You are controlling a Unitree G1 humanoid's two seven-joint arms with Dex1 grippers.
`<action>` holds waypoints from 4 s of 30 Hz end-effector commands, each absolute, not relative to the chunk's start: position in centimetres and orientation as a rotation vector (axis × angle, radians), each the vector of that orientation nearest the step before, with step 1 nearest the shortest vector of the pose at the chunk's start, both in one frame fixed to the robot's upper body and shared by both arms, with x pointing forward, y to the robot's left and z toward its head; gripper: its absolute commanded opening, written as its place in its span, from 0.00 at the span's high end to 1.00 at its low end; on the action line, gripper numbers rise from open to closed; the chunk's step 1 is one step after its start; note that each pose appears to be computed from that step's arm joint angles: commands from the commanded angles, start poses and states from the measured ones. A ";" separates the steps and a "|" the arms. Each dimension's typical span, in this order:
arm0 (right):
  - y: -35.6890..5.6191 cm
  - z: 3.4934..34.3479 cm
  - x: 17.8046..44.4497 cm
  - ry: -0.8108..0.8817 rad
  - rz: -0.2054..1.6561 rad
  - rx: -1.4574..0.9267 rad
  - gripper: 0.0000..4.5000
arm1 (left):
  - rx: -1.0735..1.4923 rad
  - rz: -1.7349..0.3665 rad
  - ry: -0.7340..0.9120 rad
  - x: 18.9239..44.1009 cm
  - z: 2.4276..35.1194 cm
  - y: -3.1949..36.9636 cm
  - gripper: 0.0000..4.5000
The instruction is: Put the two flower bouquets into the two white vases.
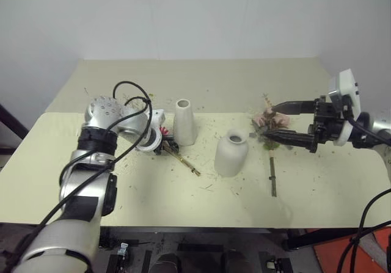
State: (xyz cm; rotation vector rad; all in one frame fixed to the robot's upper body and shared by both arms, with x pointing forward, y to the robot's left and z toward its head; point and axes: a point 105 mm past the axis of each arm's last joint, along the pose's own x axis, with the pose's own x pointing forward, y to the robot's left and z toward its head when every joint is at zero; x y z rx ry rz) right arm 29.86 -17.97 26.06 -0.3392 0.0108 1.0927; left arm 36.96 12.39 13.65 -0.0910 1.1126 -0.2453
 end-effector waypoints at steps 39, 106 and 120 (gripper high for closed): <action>-17.7 27.0 29.4 -0.034 1.113 -0.312 0.00 | -0.029 -0.268 0.018 39.4 28.5 19.3 0.98; -18.4 28.0 27.8 -0.110 1.007 -0.307 0.00 | -0.058 -0.882 -0.192 41.5 31.0 10.6 0.98; -18.3 27.9 27.9 -0.113 1.008 -0.301 0.00 | -0.042 -0.841 -0.081 41.5 27.1 10.4 0.98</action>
